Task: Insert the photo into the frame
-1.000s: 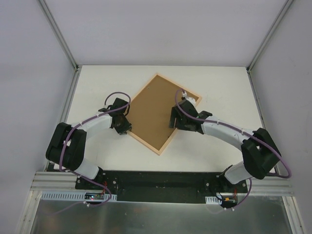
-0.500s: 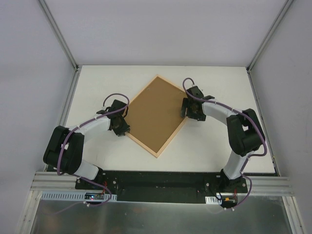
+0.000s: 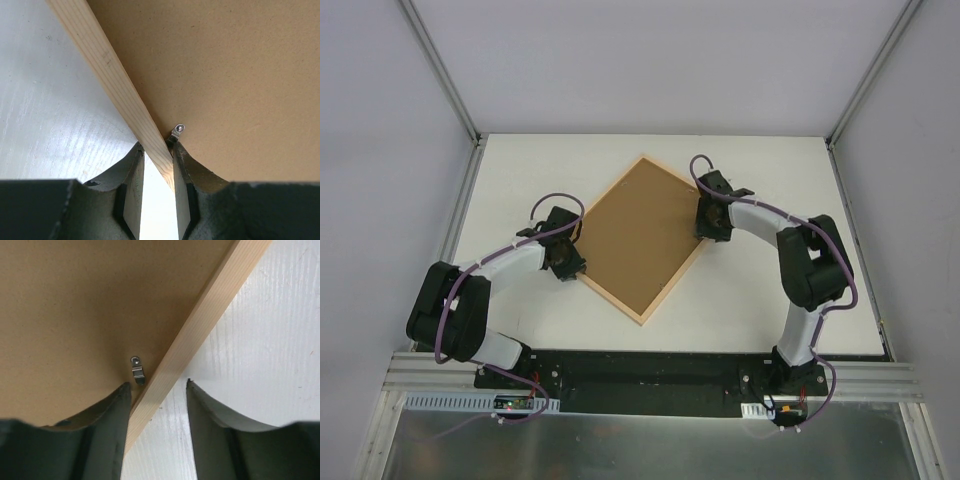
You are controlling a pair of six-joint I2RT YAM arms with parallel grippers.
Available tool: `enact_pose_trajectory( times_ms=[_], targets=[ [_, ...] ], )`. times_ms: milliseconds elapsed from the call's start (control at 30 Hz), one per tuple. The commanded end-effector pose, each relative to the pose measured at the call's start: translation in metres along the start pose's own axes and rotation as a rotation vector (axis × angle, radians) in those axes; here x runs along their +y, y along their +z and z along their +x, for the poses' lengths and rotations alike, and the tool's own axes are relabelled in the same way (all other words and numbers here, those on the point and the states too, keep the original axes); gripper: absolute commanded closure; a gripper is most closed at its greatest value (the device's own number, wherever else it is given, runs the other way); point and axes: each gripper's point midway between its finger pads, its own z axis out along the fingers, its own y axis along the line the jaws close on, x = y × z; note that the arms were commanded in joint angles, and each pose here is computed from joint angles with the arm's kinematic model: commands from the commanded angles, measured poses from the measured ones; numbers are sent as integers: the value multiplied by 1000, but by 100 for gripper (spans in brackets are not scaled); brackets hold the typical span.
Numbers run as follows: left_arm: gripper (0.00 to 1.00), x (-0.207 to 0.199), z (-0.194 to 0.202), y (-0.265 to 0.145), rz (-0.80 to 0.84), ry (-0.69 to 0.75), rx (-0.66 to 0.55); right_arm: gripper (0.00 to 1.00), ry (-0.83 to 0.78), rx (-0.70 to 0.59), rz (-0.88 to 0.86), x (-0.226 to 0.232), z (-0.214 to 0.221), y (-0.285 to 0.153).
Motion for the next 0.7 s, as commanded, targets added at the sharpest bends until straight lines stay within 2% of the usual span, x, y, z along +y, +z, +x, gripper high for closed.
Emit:
enact_pose_trajectory(
  times_ms=[0, 400, 667],
  targets=[
    [100, 17, 12, -3, -36, 46, 40, 56, -14, 20, 60, -13, 1, 2],
    [100, 16, 23, -3, -24, 62, 56, 90, 44, 4, 91, -25, -13, 12],
    [100, -4, 60, -2, 1, 109, 103, 94, 81, -1, 95, -31, -31, 22]
  ],
)
